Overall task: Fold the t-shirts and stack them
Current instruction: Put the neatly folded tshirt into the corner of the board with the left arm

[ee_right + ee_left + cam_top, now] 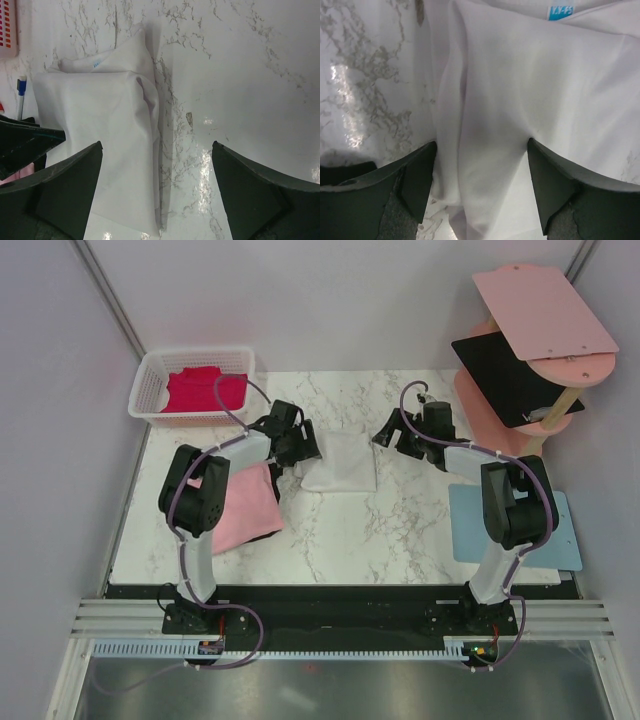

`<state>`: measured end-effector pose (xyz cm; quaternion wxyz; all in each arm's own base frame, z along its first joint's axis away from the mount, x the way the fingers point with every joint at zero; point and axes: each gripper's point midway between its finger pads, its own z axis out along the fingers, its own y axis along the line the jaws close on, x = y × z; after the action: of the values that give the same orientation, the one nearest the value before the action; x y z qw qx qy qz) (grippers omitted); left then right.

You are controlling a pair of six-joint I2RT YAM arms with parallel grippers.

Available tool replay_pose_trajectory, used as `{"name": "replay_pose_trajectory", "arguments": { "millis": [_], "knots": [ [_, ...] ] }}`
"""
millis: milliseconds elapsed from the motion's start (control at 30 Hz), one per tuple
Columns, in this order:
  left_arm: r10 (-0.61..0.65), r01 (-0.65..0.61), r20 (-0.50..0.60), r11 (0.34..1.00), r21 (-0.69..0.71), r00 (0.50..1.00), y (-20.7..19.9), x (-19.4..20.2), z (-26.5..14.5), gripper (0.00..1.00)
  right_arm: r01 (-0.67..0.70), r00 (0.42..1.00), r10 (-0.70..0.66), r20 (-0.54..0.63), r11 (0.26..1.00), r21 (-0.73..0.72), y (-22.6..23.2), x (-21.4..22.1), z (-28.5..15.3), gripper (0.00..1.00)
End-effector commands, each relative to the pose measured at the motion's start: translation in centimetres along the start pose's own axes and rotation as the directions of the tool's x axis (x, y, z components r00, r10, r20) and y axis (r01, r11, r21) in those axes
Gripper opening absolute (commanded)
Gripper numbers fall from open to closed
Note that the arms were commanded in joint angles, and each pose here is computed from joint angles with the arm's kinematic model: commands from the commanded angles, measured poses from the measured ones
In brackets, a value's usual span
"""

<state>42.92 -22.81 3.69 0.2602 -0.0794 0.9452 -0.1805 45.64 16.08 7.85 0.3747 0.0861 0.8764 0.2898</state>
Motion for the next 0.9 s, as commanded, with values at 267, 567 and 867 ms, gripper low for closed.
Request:
{"name": "replay_pose_trajectory", "arguments": {
  "millis": [267, 567, 867],
  "knots": [
    [0.017, -0.009, -0.074, 0.993, 0.117, 0.997, -1.5, 1.5, 2.5, 0.02, 0.027, 0.999, -0.028, 0.042, 0.999, 0.025, -0.5, -1.9, -0.3, 0.98],
    [0.024, -0.027, 0.035, 0.996, 0.083, 0.999, -2.6, -2.3, -6.0, 0.02, 0.02, 0.999, -0.02, 0.032, 1.0, 0.02, -0.5, -1.6, -0.4, 0.98],
    [-0.044, 0.043, 0.011, 0.998, 0.048, 0.999, -1.7, -3.2, -12.7, 0.02, 0.012, 1.0, -0.012, 0.018, 1.0, 0.01, -0.6, -1.0, -0.4, 0.98]
  ]
}}
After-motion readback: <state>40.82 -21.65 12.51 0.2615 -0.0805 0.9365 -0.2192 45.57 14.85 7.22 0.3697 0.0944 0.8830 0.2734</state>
